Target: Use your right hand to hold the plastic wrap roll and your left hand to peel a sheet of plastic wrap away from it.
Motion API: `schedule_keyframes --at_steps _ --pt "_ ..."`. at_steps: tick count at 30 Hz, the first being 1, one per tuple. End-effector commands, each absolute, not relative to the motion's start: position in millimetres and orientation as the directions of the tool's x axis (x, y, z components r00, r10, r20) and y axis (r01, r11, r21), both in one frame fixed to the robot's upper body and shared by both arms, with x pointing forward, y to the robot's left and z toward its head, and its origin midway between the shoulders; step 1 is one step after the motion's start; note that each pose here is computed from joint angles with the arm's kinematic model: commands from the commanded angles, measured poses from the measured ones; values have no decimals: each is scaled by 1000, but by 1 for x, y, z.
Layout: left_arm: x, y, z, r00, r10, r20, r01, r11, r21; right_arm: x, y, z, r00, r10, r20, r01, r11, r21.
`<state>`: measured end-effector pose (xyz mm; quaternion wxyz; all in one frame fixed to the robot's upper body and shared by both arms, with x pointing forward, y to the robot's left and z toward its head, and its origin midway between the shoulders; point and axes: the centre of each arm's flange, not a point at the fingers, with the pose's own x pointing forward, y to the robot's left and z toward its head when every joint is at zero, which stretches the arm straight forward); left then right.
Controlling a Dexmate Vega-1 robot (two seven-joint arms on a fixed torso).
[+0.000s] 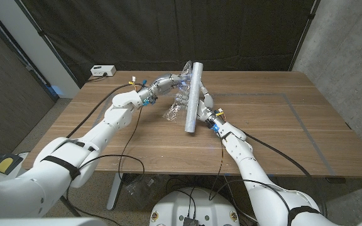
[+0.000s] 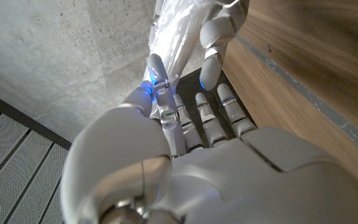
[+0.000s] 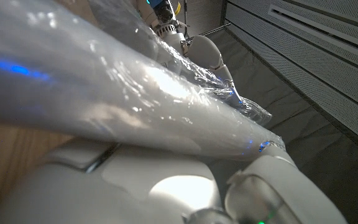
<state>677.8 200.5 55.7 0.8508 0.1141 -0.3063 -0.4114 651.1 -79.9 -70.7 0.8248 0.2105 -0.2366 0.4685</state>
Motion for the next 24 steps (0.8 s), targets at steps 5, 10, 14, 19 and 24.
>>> schedule_keyframes --at_steps 5,10,14,19,24 --pt "666 193 65 539 -727 425 537 685 492 652 -89 -79 449 646 618 -875 457 157" --pt "658 194 67 591 -666 454 462 742 486 652 -93 -83 478 624 618 -862 470 192" --pt "650 193 71 609 -632 478 407 767 496 654 -95 -88 508 613 605 -849 476 230" --pt "643 191 74 611 -621 492 395 777 491 659 -97 -95 537 606 586 -837 469 282" --pt "638 187 76 611 -620 493 392 778 491 663 -97 -102 574 599 559 -818 457 349"
